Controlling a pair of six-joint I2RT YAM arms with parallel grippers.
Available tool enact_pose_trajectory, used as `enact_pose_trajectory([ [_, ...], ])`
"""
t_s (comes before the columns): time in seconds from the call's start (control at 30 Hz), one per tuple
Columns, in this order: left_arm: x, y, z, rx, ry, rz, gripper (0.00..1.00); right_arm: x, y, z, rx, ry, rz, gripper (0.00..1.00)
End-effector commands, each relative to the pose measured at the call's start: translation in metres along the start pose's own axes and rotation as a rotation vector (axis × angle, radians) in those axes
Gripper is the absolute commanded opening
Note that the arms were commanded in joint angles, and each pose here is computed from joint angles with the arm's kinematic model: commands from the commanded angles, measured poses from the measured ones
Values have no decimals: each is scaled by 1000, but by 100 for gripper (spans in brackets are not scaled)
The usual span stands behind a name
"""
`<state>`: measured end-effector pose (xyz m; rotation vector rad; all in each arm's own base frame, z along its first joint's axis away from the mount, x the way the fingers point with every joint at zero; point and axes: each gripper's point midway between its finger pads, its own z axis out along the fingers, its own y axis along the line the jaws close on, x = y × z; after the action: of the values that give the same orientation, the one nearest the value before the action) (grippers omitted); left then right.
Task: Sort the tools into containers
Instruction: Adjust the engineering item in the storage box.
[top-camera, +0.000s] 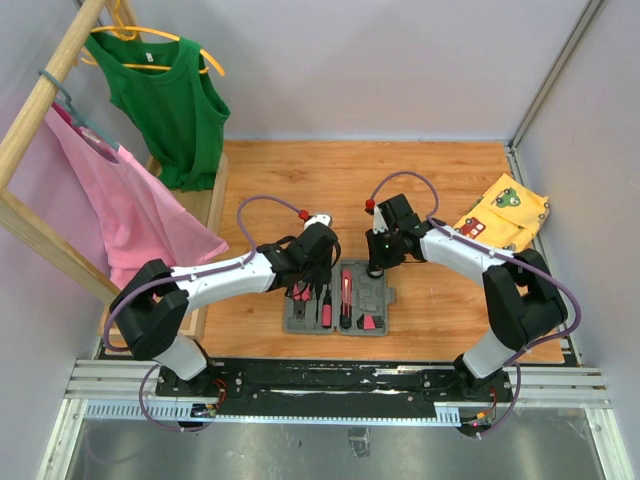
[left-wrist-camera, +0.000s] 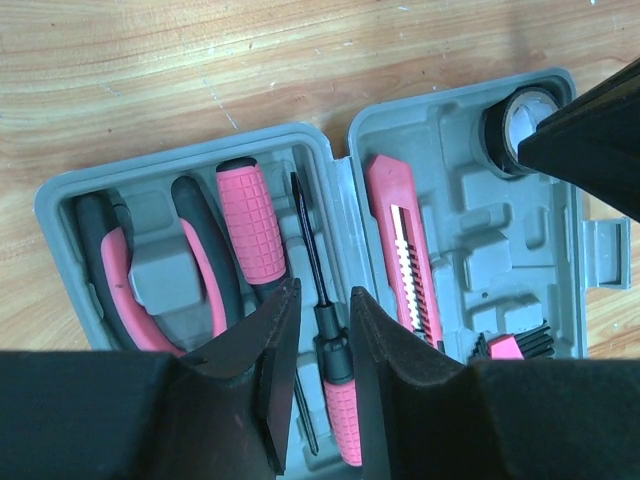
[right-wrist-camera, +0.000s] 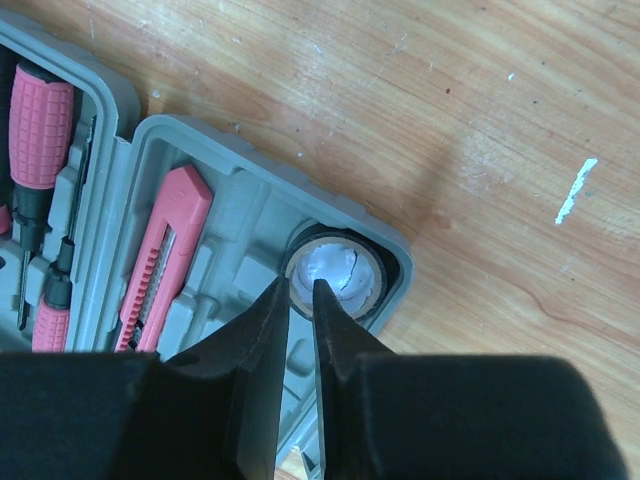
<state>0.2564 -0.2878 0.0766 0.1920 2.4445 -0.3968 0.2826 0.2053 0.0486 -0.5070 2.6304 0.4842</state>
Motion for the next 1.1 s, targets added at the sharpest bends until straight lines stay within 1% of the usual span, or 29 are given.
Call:
enact_pose_trajectory([
  [0.0, -2, -2, 4, 12, -9, -16, 31, -6, 20, -5, -50, -27, -32, 17],
  [0.23, 0, -2, 5, 11, -2, -16, 31, -1, 22, 0, -67, -10, -29, 16],
  [0.53, 3, -1, 8, 7, 7, -14, 30, 7, 13, 10, -27, 28, -16, 12],
  [0.73, 4, -2, 9, 11, 11, -13, 29, 12, 9, 14, -10, 51, -11, 12],
  [0.9, 4, -2, 9, 10, 11, -14, 29, 14, 7, 13, 0, 55, -13, 12],
  [1.07, 3, -4, 9, 16, 9, -15, 29, 8, 10, 7, -7, 34, -17, 13],
])
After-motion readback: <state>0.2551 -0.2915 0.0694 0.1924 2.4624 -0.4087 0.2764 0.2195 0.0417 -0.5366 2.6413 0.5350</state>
